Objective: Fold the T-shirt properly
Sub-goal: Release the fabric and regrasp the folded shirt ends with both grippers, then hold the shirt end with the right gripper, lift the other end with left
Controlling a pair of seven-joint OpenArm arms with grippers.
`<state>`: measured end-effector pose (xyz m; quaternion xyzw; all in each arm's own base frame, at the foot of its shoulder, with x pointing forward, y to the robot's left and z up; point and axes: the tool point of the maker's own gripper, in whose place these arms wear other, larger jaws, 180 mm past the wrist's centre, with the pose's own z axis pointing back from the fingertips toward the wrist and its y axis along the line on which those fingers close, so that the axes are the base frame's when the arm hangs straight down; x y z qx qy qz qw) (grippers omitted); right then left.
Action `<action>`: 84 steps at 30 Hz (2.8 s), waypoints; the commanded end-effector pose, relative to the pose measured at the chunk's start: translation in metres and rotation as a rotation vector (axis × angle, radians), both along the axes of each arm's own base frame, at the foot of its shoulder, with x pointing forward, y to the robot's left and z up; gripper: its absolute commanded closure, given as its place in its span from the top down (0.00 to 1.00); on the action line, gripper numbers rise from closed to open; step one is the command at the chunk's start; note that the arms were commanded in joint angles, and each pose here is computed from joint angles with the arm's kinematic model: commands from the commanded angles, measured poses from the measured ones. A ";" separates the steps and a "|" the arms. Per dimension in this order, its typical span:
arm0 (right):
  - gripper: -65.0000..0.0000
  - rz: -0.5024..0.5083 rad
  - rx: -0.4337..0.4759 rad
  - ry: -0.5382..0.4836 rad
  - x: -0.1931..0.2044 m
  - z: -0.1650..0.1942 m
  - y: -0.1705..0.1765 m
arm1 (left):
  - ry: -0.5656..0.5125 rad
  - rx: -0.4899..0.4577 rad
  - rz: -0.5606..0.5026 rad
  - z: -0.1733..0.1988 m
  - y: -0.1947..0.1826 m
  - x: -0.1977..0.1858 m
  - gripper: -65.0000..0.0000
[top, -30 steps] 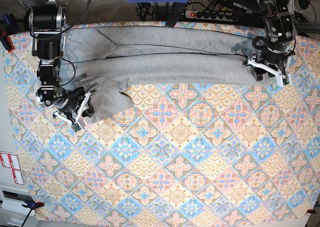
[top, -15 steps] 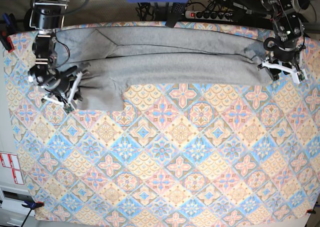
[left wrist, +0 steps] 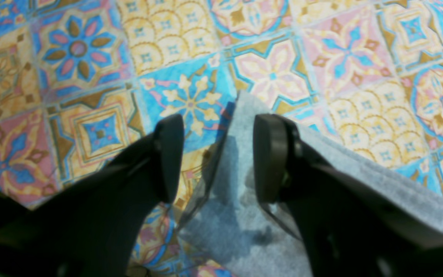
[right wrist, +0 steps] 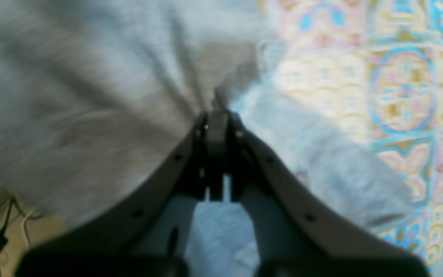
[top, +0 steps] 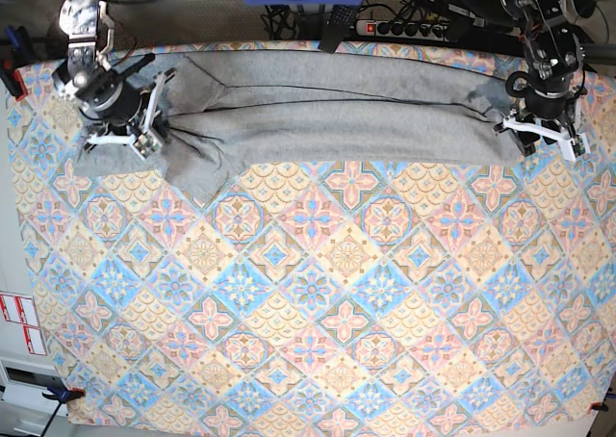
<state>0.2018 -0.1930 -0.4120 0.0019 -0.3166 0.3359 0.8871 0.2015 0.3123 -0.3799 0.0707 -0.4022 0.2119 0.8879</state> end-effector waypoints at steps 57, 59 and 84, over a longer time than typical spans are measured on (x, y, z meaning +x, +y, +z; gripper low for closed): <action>0.31 -0.164 0.094 -0.062 -0.013 0.015 0.008 | 0.345 0.052 -0.284 -0.058 -0.003 -0.006 0.59; 0.31 -0.164 0.094 -0.062 -0.013 0.015 0.008 | 0.329 0.058 -0.293 -0.052 -0.006 -0.003 0.59; 0.31 -0.154 0.099 -0.069 -0.007 0.016 0.012 | 0.360 0.043 -0.342 -0.069 -0.019 0.010 0.59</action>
